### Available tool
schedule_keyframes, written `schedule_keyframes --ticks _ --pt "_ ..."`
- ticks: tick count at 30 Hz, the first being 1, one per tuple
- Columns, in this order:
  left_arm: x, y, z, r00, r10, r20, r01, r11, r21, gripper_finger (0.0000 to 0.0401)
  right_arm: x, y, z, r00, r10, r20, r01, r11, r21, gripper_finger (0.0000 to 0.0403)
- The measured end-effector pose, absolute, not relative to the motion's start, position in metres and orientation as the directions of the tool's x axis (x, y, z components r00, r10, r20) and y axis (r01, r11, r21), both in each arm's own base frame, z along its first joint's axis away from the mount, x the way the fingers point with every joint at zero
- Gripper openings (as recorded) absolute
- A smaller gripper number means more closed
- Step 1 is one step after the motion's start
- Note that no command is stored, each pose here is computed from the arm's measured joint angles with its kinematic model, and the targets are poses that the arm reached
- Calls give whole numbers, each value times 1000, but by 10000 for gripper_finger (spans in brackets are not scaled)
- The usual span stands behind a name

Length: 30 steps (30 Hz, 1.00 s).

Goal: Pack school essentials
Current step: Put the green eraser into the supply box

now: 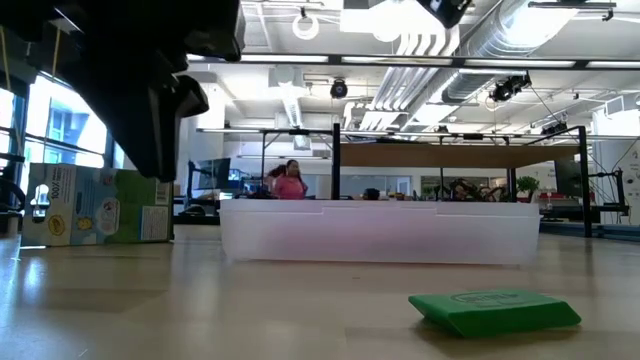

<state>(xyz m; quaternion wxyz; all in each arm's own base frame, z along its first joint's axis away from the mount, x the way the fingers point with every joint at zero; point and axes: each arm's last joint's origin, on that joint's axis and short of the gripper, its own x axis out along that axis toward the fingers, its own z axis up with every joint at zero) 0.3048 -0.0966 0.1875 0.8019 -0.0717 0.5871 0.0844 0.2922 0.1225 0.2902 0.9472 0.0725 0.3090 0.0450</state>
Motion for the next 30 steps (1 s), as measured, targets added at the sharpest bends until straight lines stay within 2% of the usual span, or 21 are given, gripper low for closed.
schedule_keyframes --ticks 8,15,19,25,30 --pt "289 -91 206 272 80 -959 -230 973 16 119 308 136 311 785 133 -605 -110 991 74 124" --pt "270 -81 233 297 154 -942 -268 961 72 119 330 157 303 622 65 -780 -149 988 -36 124" --pt "261 -78 244 316 167 -934 -275 958 78 119 341 169 293 549 80 -832 -148 989 -3 124" --pt "250 -73 254 308 185 -933 -287 953 94 119 356 189 264 465 171 -869 -158 981 109 124" --pt "249 -73 256 318 189 -929 -290 952 94 119 361 201 239 414 154 -897 -157 983 96 124"
